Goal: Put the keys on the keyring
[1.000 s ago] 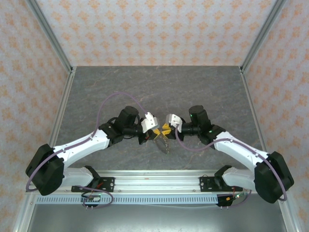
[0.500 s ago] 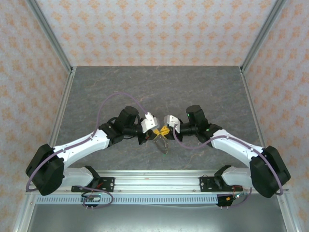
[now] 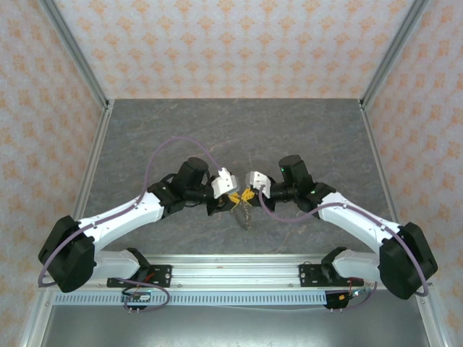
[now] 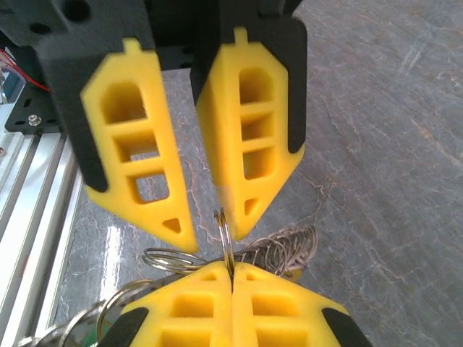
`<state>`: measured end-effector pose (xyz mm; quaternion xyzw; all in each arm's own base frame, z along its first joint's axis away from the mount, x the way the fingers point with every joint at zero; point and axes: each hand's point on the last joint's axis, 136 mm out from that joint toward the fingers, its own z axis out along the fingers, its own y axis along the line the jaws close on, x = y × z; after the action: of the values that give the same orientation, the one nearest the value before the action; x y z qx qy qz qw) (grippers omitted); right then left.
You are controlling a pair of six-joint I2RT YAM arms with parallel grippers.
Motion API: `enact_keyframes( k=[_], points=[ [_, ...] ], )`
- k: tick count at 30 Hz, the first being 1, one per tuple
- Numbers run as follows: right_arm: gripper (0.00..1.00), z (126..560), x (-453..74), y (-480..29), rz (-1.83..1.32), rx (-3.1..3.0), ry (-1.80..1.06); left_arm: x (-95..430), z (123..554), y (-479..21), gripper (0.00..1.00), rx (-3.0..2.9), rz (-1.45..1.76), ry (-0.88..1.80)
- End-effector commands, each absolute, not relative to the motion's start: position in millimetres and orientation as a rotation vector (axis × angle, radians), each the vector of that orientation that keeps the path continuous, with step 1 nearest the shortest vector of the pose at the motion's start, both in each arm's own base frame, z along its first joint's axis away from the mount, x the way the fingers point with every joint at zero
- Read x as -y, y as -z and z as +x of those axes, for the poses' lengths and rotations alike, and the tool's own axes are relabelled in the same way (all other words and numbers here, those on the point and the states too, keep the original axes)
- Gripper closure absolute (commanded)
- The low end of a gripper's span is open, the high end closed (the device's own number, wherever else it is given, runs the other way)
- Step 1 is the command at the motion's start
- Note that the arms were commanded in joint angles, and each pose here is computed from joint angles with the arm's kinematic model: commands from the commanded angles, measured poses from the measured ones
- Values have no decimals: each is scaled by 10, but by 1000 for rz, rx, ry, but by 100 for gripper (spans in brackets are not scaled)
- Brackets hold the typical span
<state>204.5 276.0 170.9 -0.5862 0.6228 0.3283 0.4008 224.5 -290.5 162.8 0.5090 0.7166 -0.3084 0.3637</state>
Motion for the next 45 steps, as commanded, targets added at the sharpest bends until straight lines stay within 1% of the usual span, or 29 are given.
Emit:
enact_keyframes(
  k=[1, 9, 13, 20, 25, 45],
  points=[
    [100, 2015, -2779, -1999, -1520, -1483, -773, 2925, 2267, -1650, 79, -1843, 1345, 768],
    [100, 1987, -2788, -1953, -1577, -1512, -694, 2966, 2281, -1737, 77, -1818, 1317, 797],
    [100, 2012, -2770, -1922, -1580, -1525, -662, 2914, 2315, -1774, 74, -1805, 1269, 757],
    [100, 2036, -2770, -1922, -1581, -1522, -648, 2804, 2332, -1742, 73, -1821, 1242, 688],
    [100, 2023, -2804, -1983, -1569, -1490, -671, 2861, 2307, -1773, 72, -1807, 1265, 726],
    [100, 2055, -2847, -1888, -1562, -1513, -698, 2973, 2232, -1739, 71, -1806, 1333, 820]
  ],
)
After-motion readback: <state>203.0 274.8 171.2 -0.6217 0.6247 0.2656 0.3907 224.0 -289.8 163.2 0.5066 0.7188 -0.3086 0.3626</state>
